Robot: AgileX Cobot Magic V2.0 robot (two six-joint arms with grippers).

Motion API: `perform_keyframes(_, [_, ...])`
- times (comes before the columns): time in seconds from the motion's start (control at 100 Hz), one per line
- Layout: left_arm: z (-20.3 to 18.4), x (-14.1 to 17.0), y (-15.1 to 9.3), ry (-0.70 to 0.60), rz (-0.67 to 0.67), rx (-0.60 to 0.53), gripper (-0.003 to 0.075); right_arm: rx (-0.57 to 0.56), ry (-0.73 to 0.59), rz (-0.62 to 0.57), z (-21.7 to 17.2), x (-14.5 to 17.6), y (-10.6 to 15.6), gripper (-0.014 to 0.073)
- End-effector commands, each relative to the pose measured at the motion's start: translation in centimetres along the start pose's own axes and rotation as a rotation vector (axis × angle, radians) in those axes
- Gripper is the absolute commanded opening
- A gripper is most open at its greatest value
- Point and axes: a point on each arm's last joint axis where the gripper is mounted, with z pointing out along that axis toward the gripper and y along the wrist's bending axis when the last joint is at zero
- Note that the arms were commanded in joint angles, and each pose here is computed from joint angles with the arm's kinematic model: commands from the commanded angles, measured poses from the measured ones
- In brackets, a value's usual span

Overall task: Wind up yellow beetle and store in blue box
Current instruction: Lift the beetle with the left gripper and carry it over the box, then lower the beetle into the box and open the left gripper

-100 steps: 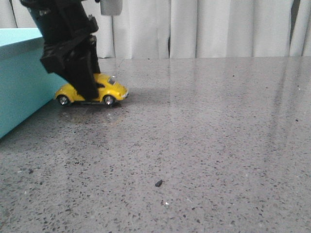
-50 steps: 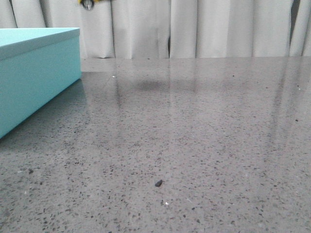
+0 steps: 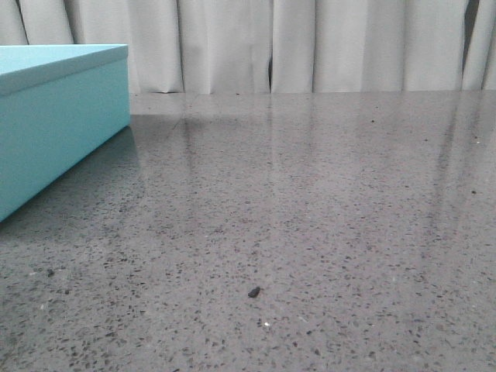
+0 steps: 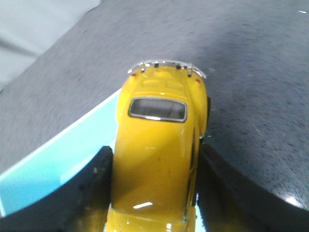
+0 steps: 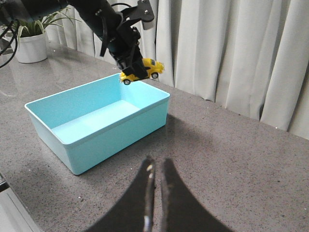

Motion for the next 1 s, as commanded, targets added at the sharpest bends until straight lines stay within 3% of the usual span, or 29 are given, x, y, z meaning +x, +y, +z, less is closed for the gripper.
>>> perform_keyframes(0.0, [-3.2,0.5,2.1,-0.066,-0.159,-0.075,0.0137,0.004,-0.097,0.005,-0.1,-1.3,-0.1,-0.0044])
perform_keyframes(0.19, [-1.7,2.8,3.7,0.011,-0.29,-0.048,0.0137,-0.004,-0.097,0.013,-0.1,-1.3,0.0,-0.0044])
perform_keyframes(0.52, [3.7,9.3,3.8,0.297,-0.396,-0.016,0.0137,-0.006,-0.097,0.014,-0.1,-1.3,0.0,-0.0044])
perform_keyframes(0.99, [9.9,10.1,4.1,0.381,-0.473,0.031,0.0139,-0.044,-0.096,0.05,-0.1,-1.3,0.3,-0.0044])
